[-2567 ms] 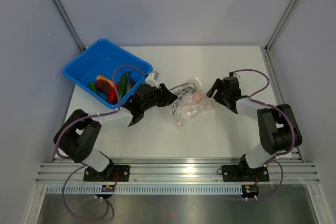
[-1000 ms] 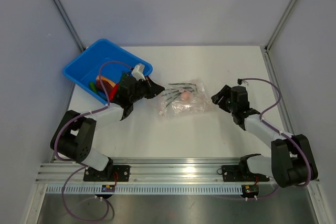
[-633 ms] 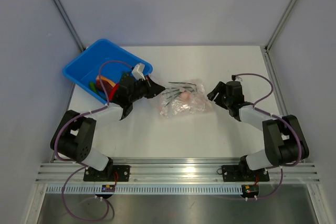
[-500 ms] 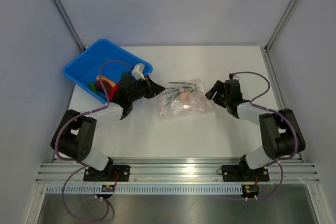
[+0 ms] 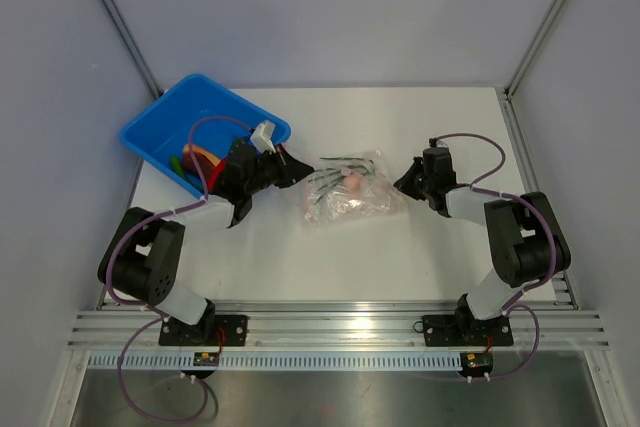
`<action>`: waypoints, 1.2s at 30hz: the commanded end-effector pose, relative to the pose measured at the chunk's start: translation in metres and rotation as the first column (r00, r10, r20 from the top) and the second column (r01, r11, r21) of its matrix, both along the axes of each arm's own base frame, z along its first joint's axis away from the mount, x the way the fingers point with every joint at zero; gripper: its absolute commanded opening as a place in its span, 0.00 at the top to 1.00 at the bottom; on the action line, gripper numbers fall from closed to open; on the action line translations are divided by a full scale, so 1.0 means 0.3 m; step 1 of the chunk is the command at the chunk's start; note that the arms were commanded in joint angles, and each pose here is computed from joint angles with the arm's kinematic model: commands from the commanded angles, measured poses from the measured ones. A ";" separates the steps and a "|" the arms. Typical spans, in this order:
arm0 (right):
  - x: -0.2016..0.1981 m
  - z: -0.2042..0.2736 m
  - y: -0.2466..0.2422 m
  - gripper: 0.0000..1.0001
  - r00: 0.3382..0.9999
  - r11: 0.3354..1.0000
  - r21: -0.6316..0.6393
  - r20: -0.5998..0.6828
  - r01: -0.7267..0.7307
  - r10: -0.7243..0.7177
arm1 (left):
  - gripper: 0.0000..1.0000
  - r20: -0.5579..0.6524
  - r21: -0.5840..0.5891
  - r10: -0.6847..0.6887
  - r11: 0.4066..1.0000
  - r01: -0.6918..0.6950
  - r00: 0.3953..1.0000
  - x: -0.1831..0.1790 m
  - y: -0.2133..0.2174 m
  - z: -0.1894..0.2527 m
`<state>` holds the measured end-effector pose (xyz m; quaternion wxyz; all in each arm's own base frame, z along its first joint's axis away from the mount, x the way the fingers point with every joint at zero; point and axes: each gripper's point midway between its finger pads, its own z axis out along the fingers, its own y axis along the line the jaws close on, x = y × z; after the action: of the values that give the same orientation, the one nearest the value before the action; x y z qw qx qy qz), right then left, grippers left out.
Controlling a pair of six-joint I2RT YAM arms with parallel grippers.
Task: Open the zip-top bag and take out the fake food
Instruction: Adjust the zipper food storage bag at the center of the board.
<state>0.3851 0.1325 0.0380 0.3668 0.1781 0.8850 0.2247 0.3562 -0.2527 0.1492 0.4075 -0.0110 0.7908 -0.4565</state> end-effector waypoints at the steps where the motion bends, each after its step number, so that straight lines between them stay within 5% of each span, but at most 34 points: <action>1: 0.037 0.056 -0.007 1.00 0.999 1.000 -0.007 0.027 0.029 -0.028 | 1.00 0.078 -0.074 -0.010 0.997 0.016 0.997 0.022 -0.002 0.092; 6: 0.026 0.047 -0.039 1.00 0.997 0.996 -0.036 0.008 0.081 -0.081 | 1.00 0.065 -0.175 -0.020 0.984 0.031 0.998 0.017 0.023 0.115; 17: 0.017 0.062 -0.096 1.00 0.988 0.984 -0.090 0.010 0.154 -0.154 | 0.98 0.083 -0.196 -0.014 0.980 0.030 0.996 -0.008 0.052 0.156; 22: 0.010 0.072 -0.114 1.00 0.985 0.979 -0.104 0.021 0.175 -0.173 | 0.50 0.070 -0.177 0.006 0.984 0.006 0.998 -0.015 0.066 0.141; 23: 0.008 0.072 -0.114 1.00 0.984 0.979 -0.106 0.020 0.175 -0.174 | 0.48 0.069 -0.177 0.009 0.984 0.003 0.998 -0.017 0.068 0.138; 31: -0.001 0.084 -0.143 1.00 0.977 0.969 -0.128 0.026 0.214 -0.212 | 0.43 0.003 -0.117 0.112 0.987 -0.111 0.994 -0.032 0.131 0.076; 36: -0.004 0.084 -0.163 1.00 0.971 0.960 -0.142 0.026 0.241 -0.240 | 0.53 -0.020 -0.055 0.199 0.978 -0.200 0.980 -0.058 0.192 0.045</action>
<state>0.3768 0.0917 0.0470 0.3817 0.2408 0.8832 0.1274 0.3363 -0.2114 0.1572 0.4101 -0.0928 0.7762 -0.4698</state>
